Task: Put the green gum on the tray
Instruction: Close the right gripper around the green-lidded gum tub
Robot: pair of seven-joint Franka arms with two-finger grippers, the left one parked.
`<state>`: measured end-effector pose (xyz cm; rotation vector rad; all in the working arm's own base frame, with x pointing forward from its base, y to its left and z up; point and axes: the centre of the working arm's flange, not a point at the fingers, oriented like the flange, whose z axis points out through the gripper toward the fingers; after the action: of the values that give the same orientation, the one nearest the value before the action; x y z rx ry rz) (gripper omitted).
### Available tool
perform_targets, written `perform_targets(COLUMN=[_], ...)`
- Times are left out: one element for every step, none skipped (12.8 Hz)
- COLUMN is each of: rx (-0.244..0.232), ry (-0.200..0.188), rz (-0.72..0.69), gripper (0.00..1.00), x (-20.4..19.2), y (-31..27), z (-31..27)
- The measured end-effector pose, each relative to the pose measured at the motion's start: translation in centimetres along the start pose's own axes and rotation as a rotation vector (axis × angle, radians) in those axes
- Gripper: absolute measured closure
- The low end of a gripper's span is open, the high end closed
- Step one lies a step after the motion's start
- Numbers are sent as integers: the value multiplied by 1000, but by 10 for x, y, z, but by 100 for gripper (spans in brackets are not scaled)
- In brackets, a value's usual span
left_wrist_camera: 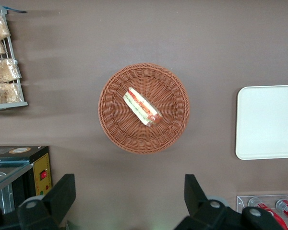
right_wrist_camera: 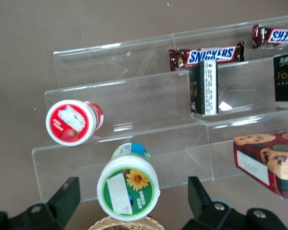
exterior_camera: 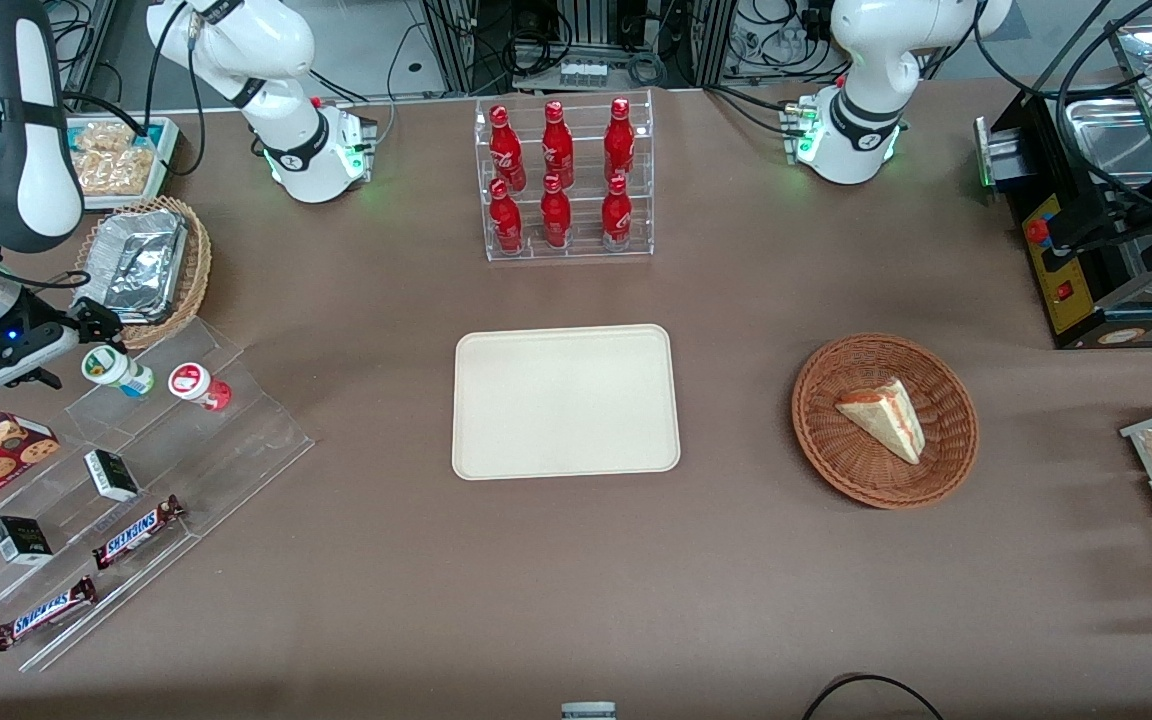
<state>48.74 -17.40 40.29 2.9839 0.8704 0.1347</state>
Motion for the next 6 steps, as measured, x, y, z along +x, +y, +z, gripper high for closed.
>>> perform_targets(rx=[2, 1, 0, 0, 0, 2], ry=[-2, -2, -1, -1, -2, -4], rz=[2, 3, 3, 3, 3, 3], gripper=[0, 0, 0, 0, 0, 0], x=[-2, -2, -3, -3, -3, -3], y=[0, 0, -1, -1, -1, -1], z=[2, 5, 7, 10, 11, 14])
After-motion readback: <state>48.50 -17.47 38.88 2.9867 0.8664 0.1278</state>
